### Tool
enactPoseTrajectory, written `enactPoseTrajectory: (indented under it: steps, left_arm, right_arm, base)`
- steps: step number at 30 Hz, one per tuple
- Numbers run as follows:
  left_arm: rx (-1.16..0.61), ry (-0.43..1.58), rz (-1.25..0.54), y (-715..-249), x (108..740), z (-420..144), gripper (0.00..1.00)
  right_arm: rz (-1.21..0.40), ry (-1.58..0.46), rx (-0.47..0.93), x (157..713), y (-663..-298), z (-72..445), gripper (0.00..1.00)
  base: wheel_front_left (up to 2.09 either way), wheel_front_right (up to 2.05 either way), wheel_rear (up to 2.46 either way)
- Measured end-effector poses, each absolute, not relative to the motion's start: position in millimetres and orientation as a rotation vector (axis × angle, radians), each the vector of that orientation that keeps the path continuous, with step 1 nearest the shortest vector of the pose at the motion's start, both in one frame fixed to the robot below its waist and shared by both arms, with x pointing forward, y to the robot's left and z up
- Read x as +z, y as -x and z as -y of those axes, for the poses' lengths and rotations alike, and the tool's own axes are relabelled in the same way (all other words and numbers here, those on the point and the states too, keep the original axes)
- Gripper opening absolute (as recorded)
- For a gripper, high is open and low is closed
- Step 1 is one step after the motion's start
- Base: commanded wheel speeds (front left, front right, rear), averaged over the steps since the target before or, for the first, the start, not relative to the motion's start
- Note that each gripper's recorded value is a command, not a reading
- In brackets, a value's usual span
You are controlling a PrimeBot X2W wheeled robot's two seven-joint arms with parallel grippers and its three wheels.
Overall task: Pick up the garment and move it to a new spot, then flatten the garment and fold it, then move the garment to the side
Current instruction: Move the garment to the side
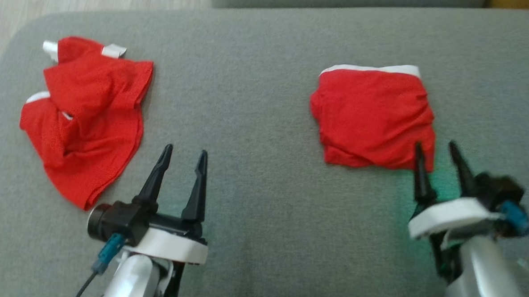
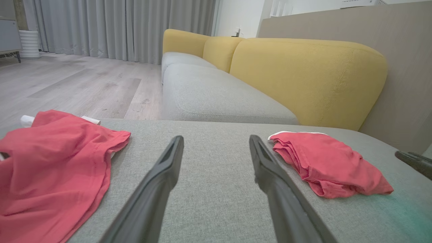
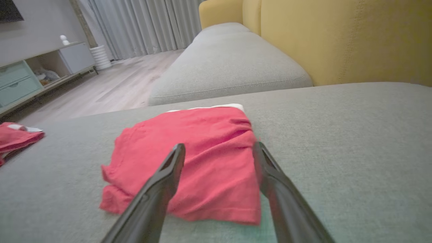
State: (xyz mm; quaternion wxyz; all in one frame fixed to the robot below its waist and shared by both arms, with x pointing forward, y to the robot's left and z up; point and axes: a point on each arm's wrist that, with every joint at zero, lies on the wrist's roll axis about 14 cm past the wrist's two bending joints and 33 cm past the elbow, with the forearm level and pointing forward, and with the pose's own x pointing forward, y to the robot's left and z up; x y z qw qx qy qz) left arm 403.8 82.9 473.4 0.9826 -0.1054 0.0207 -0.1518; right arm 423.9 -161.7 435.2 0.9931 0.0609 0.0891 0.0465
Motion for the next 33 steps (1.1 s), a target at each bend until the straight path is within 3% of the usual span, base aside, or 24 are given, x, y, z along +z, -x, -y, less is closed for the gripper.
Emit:
enactPoseTrajectory:
  steps: [8,19,21,28,33]
  left_arm:
    - [-0.279,0.208,-0.058,-415.9,464.2,-94.0,1.0]
    - [-0.226,0.197,-0.087,-416.1,453.2,-113.1,1.0]
    - [-0.219,0.195,-0.084,-416.1,454.1,-115.5,1.0]
    - [-0.222,0.194,-0.065,-415.6,461.5,-114.6,1.0]
    - [-0.249,0.198,-0.041,-416.4,470.6,-105.6,1.0]
  right_arm:
    - [-0.304,-0.099,0.062,414.2,-475.3,167.5,1.0]
    - [-0.519,-0.115,0.022,364.9,-495.3,166.7,1.0]
    - [-0.528,-0.104,0.039,365.1,-500.2,162.3,0.0]
    - [-0.524,0.068,0.106,373.4,-496.3,160.7,0.0]
    - [-0.544,0.281,0.069,382.8,-488.6,218.3,0.0]
  base:
    - [0.0,0.0,0.0]
    - [0.0,0.0,0.0]
    - [0.0,0.0,0.0]
    - [0.0,0.0,0.0]
    - [0.0,0.0,0.0]
